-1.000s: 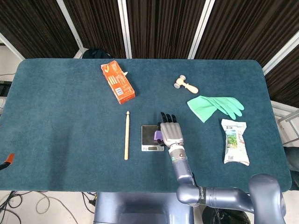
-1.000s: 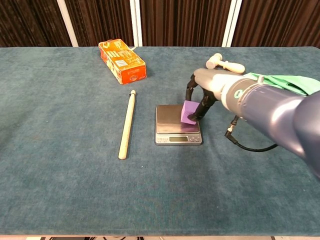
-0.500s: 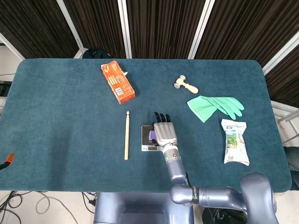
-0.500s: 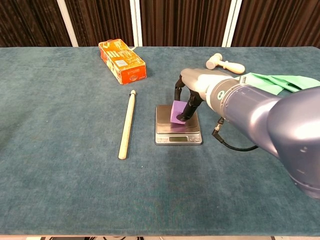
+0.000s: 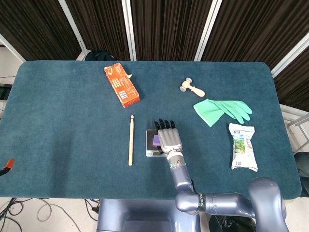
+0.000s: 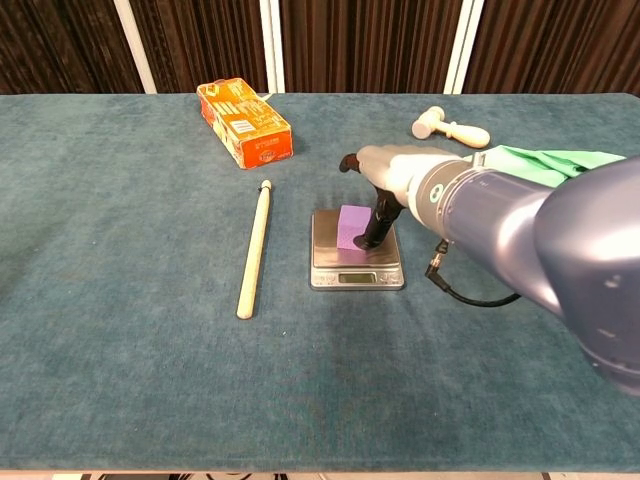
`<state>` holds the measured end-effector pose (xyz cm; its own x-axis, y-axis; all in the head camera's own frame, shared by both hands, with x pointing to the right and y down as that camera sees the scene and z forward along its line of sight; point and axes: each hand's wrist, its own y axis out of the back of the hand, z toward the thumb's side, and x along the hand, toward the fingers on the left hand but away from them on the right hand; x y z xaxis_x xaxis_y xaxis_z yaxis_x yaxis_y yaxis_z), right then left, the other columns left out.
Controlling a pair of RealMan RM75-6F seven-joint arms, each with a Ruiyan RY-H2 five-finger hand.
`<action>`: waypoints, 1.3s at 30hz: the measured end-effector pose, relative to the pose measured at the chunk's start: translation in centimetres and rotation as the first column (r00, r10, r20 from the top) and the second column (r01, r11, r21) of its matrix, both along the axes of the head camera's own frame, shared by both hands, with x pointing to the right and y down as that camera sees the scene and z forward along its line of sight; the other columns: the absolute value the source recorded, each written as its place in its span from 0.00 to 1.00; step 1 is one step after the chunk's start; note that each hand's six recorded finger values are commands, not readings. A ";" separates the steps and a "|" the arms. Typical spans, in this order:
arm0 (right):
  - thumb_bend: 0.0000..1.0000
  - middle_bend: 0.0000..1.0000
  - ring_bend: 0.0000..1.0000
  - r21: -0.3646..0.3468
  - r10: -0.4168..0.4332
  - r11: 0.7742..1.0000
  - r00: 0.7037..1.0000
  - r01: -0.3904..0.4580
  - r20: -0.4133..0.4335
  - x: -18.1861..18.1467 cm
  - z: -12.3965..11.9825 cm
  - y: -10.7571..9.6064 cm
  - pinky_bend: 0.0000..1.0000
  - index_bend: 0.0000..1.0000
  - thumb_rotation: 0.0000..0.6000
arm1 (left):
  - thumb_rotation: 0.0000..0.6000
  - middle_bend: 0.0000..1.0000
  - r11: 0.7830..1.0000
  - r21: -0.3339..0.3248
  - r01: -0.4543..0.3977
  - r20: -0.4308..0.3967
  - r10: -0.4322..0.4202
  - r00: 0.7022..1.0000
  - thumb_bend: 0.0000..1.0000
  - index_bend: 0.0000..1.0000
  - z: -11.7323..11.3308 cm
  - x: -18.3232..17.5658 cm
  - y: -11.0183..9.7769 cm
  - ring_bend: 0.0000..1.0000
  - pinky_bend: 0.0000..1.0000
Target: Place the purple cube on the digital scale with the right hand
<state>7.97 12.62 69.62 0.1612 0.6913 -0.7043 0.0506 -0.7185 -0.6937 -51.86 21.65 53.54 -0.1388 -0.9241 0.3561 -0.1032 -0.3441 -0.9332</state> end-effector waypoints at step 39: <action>0.41 0.00 0.00 0.482 0.110 0.875 0.989 -0.048 -0.102 31.2 -14.5 10.7 0.00 0.00 1.00 | 1.00 0.00 1.000 0.019 0.010 0.005 -0.010 1.000 0.25 0.09 0.0 0.2 0.1 0.00 0.00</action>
